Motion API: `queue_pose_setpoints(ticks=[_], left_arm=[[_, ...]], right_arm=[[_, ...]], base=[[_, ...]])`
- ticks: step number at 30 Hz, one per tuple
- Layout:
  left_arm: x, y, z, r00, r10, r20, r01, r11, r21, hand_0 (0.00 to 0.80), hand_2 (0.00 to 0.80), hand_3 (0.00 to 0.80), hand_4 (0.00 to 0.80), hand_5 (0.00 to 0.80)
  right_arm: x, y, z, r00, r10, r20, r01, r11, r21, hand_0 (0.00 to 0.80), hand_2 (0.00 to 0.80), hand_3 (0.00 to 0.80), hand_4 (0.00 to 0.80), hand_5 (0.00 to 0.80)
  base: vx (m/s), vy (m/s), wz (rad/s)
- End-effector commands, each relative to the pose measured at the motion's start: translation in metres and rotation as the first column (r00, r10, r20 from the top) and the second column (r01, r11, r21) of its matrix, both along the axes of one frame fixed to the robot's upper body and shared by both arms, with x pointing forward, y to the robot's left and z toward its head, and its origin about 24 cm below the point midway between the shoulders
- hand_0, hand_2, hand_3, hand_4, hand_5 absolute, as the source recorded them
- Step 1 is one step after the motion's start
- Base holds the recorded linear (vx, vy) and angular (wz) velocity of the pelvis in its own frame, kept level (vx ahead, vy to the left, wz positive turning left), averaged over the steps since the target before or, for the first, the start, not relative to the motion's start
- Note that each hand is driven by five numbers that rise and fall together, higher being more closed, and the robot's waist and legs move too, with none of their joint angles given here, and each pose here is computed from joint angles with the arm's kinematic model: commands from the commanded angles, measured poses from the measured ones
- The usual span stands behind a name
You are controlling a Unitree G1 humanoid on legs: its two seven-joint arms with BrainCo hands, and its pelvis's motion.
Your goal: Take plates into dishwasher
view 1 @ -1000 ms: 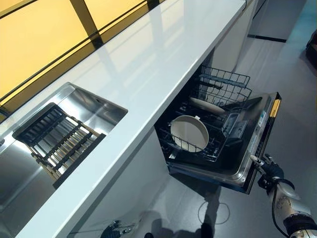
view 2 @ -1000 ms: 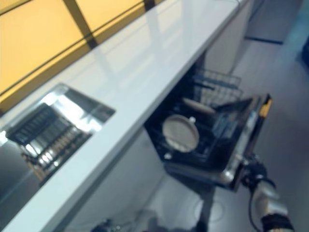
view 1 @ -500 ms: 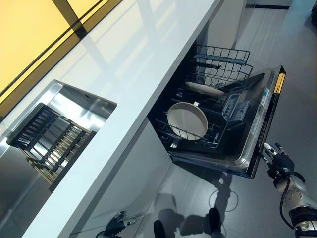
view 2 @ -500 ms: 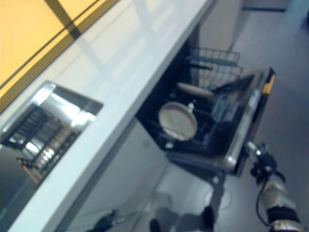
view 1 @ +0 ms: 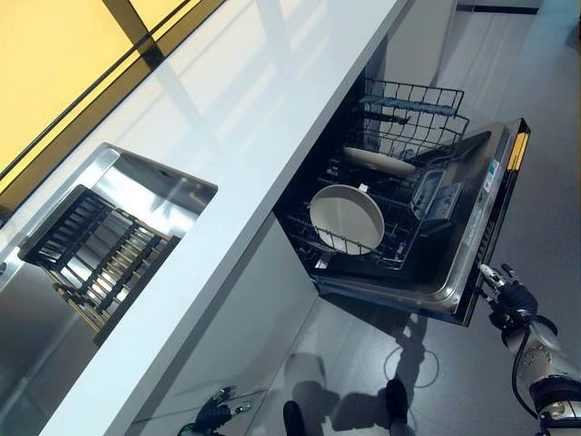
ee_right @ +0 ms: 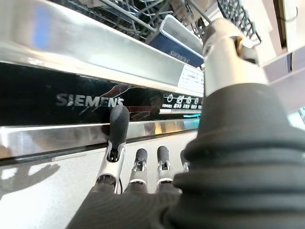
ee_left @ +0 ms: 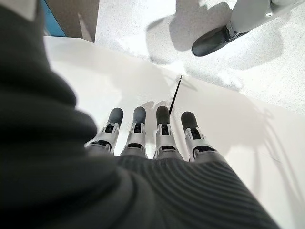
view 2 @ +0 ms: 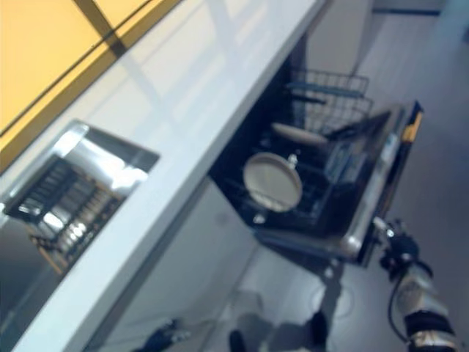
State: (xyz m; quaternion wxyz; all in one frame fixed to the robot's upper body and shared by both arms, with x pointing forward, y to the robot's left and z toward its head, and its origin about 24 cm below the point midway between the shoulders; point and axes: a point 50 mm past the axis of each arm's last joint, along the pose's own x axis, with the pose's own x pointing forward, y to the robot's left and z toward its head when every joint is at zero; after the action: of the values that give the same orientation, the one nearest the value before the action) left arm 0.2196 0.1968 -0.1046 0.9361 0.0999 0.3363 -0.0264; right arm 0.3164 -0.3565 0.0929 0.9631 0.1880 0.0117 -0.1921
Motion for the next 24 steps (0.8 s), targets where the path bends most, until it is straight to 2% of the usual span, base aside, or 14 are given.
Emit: queue_pose_setpoints(ticks=[1,5,14,24], left_arm=[[0.022,0.000,0.015,0.998,-0.045,0.054,0.044,0.999,0.027,0.000,0.000,0.000,0.000,0.000],[0.021,0.005,0.013,0.999,-0.043,0.030,0.042,0.998,0.043,0.000,0.000,0.000,0.000,0.000],[0.020,0.011,0.013,0.999,-0.043,0.010,0.043,0.997,0.066,0.000,0.000,0.000,0.000,0.000],[0.018,0.019,0.013,0.999,-0.032,-0.010,0.033,0.995,0.092,0.000,0.000,0.000,0.000,0.000]], right_arm=[[0.050,0.094,0.008,0.928,0.372,0.027,-0.373,0.928,0.007,0.000,0.000,0.000,0.000,0.000],[0.052,0.118,0.004,0.886,0.464,-0.003,-0.463,0.886,-0.024,0.000,0.000,0.000,0.000,0.000],[0.053,0.146,0.004,0.823,0.568,-0.014,-0.568,0.821,-0.050,0.000,0.000,0.000,0.000,0.000],[0.053,0.179,0.015,0.749,0.661,0.051,-0.657,0.750,-0.077,0.000,0.000,0.000,0.000,0.000]], base=[[0.017,0.030,-0.01],[0.018,0.004,0.01],[0.008,-0.010,0.02],[0.015,-0.016,0.01]])
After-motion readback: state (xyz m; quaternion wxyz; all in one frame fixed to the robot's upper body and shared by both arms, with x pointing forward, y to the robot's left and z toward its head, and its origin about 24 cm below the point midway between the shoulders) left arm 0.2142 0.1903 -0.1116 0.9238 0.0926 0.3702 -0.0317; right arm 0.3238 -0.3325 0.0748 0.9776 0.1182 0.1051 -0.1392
